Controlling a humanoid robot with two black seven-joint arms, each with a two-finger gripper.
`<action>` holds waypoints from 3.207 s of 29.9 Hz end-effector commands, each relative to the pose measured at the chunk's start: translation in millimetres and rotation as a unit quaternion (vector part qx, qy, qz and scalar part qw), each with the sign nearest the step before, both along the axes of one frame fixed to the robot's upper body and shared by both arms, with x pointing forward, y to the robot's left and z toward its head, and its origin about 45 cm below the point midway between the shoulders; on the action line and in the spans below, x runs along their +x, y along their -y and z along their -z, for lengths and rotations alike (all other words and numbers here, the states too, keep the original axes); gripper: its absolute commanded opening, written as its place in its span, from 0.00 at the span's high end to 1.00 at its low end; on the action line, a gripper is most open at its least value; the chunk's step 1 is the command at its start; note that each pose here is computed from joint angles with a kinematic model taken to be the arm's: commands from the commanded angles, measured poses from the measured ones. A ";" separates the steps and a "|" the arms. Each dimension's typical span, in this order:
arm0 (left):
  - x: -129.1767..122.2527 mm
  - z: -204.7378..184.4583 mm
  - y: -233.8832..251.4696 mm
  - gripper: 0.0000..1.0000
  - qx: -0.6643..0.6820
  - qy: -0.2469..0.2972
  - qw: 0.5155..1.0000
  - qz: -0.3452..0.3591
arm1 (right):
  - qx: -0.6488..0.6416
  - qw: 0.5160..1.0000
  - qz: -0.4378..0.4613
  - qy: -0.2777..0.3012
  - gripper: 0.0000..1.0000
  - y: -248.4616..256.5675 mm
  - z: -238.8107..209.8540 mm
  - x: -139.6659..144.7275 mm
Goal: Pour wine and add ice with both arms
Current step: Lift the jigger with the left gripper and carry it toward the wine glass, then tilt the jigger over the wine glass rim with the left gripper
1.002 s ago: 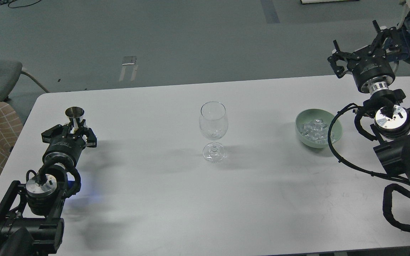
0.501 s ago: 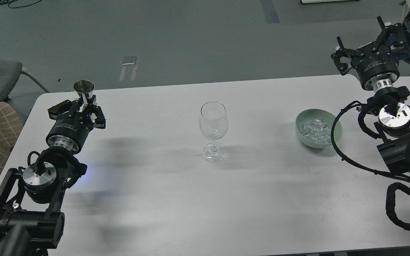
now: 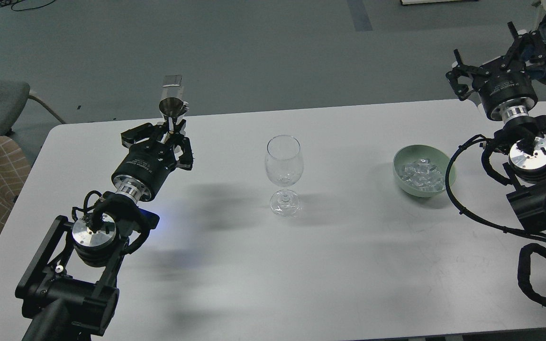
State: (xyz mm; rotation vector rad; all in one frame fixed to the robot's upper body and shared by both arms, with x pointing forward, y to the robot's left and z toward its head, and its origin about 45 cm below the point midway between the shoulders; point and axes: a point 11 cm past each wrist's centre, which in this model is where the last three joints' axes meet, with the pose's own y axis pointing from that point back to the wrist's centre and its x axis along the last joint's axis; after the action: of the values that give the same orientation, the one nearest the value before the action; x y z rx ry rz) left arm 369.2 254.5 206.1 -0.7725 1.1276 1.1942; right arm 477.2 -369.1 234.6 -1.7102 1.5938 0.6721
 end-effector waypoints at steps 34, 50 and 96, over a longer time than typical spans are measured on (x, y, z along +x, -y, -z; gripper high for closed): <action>-17.9 -14.4 77.2 0.79 0.005 0.005 0.997 0.074 | -0.002 1.000 0.003 -0.006 0.00 4.6 6.4 -4.5; -20.4 -10.6 91.3 0.79 0.052 0.004 0.995 0.085 | -0.003 1.000 0.005 -0.008 0.00 7.7 9.3 -7.0; -19.1 -20.4 116.1 0.79 0.154 0.041 0.981 0.114 | -0.005 1.000 0.000 -0.003 0.00 7.3 8.7 -10.1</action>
State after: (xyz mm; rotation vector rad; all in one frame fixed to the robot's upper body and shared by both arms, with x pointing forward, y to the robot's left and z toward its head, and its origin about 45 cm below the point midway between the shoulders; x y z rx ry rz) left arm 350.1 138.6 226.1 -0.4549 0.9405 1.0918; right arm 467.2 -377.9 223.4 -1.7090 1.6130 0.6772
